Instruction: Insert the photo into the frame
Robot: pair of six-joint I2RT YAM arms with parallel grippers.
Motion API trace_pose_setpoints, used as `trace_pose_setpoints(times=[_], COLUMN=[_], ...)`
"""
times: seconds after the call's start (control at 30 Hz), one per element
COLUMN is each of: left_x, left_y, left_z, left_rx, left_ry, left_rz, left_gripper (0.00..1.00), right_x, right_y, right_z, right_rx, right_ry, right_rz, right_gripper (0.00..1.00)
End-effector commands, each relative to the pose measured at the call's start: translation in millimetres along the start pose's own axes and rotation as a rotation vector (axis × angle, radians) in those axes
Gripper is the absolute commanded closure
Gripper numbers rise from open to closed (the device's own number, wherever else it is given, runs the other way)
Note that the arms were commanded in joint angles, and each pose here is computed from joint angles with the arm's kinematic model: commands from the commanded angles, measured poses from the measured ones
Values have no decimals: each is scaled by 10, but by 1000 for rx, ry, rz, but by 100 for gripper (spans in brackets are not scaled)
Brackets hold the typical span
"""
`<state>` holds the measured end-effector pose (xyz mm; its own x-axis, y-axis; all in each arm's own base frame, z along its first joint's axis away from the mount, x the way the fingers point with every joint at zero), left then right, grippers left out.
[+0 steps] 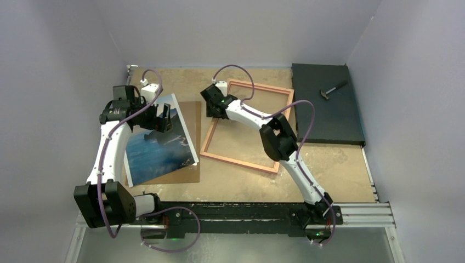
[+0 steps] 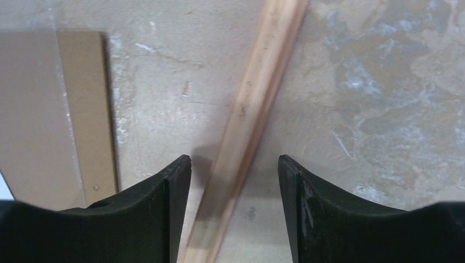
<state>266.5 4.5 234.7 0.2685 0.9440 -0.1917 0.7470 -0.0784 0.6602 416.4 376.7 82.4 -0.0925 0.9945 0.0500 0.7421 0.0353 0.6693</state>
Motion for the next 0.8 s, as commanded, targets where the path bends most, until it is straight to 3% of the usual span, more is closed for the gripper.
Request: trace_pose_setpoints(times=[0.0, 0.27, 0.43, 0.7, 0.77], left_x=[37, 74, 73, 76, 88], left_y=[-22, -22, -31, -92, -108], left_z=[-50, -45, -58, 1, 25], left_rx=[-13, -19, -19, -5, 7], left_ry=[30, 56, 63, 49, 50], left_rz=[26, 33, 30, 21, 16], left_gripper=[0, 0, 0, 0, 0], right_x=[152, 253, 319, 141, 104], right_y=[-98, -243, -348, -566, -606], right_z=[-13, -190, -328, -536, -576], right_rx=[-6, -16, -11, 40, 43], right_ry=[20, 41, 80, 133, 137], right_rz=[-75, -114, -166, -221, -220], right_gripper=[43, 67, 73, 74, 64])
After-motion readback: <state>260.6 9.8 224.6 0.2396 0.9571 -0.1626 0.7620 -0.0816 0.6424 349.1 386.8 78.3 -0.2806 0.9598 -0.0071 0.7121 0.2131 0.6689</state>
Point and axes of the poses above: each gripper's point midway between its finger pads, its own z axis out along the fingers, its own x axis along the line the jaws close on, y = z × x, the point moved 7 cm from there along -z, back along the fingers, and after that the axes turned 4 degrees about -z, right-handed, at the moved point
